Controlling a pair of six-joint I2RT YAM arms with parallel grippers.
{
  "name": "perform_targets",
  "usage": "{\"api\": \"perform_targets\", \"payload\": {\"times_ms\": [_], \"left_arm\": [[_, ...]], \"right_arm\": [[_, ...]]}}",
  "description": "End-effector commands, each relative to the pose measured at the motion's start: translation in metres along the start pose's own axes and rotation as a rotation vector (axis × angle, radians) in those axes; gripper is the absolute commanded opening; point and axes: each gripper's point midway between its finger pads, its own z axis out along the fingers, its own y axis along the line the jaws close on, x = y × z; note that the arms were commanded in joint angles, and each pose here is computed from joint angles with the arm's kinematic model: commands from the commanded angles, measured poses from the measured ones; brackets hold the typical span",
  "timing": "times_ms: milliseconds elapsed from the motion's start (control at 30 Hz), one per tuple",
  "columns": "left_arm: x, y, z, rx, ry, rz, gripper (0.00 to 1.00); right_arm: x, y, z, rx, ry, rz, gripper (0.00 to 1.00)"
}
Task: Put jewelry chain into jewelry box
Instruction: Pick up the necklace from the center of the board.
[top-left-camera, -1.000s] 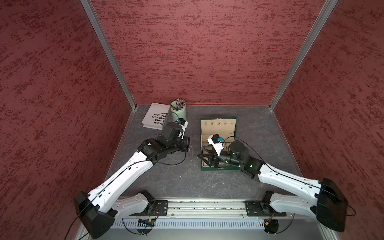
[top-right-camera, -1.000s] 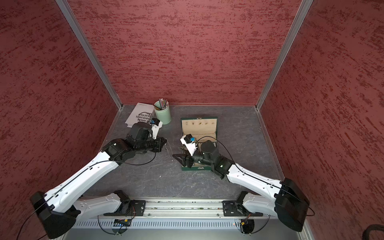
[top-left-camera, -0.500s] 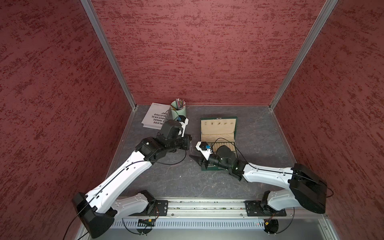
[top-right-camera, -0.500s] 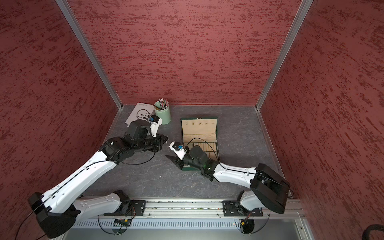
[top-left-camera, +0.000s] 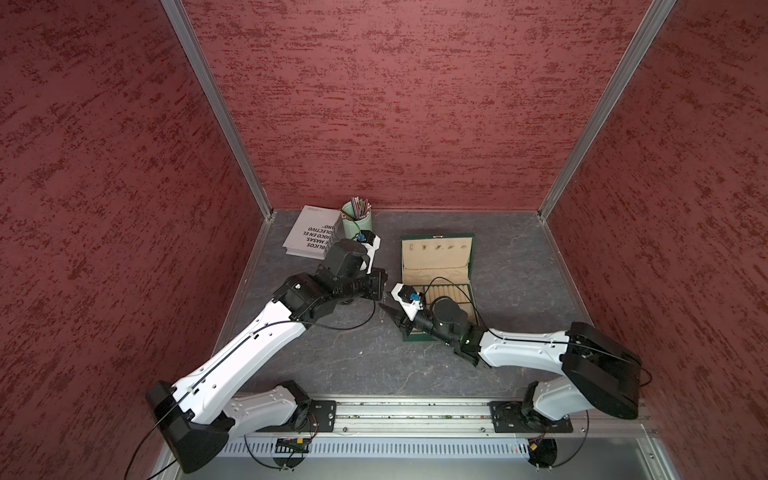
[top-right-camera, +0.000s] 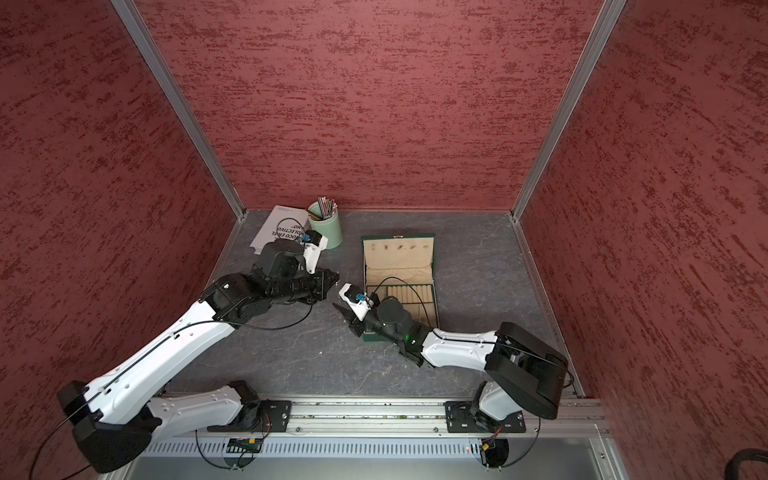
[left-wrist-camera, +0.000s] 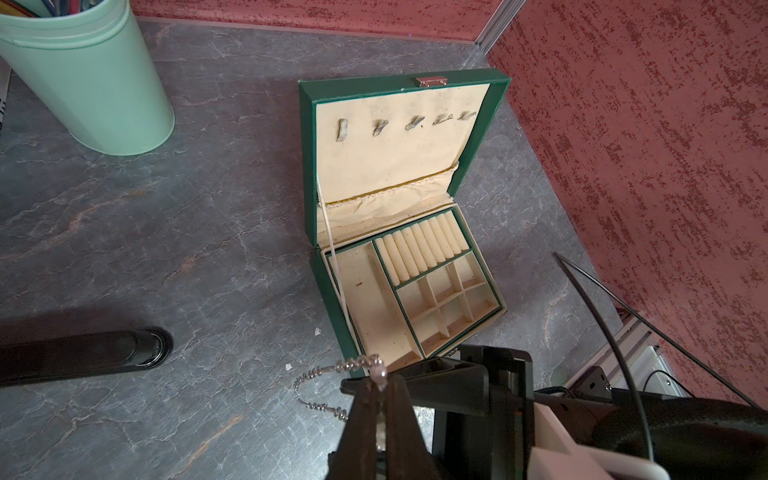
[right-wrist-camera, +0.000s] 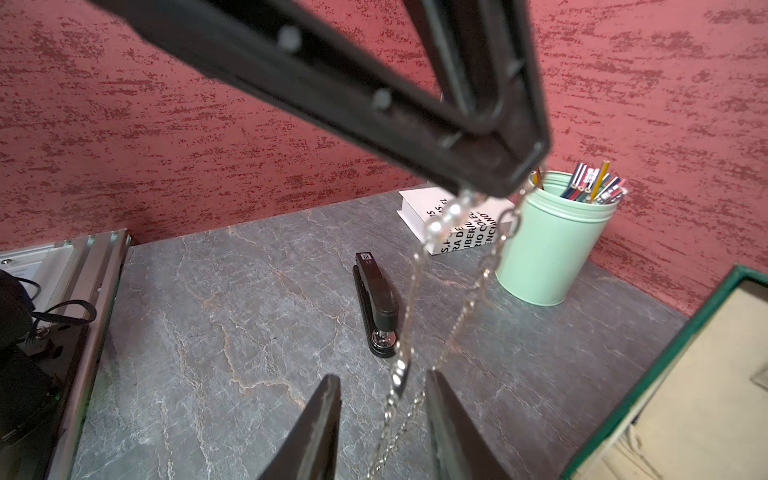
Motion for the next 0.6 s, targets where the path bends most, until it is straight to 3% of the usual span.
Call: {"api": "perform_targets", "payload": {"times_ms": [0, 267, 567], "left_arm": [[-0.009, -0.005, -0.007, 0.005, -0.024, 0.01, 0.0], [-0.009, -0.008, -0.009, 0.011, -0.026, 0.02, 0.0], [-0.009, -0.011, -0.009, 0.015, -0.023, 0.027, 0.0]], "right_arm": [[-0.004, 0.001, -0.006, 0.008, -0.02, -0.041, 0.39], [-0.02, 0.003, -0.014, -0.007, -0.054, -0.076, 0.39], [-0.024, -0.004, -0.014, 0.033, -0.062, -0.079, 0.31]]}}
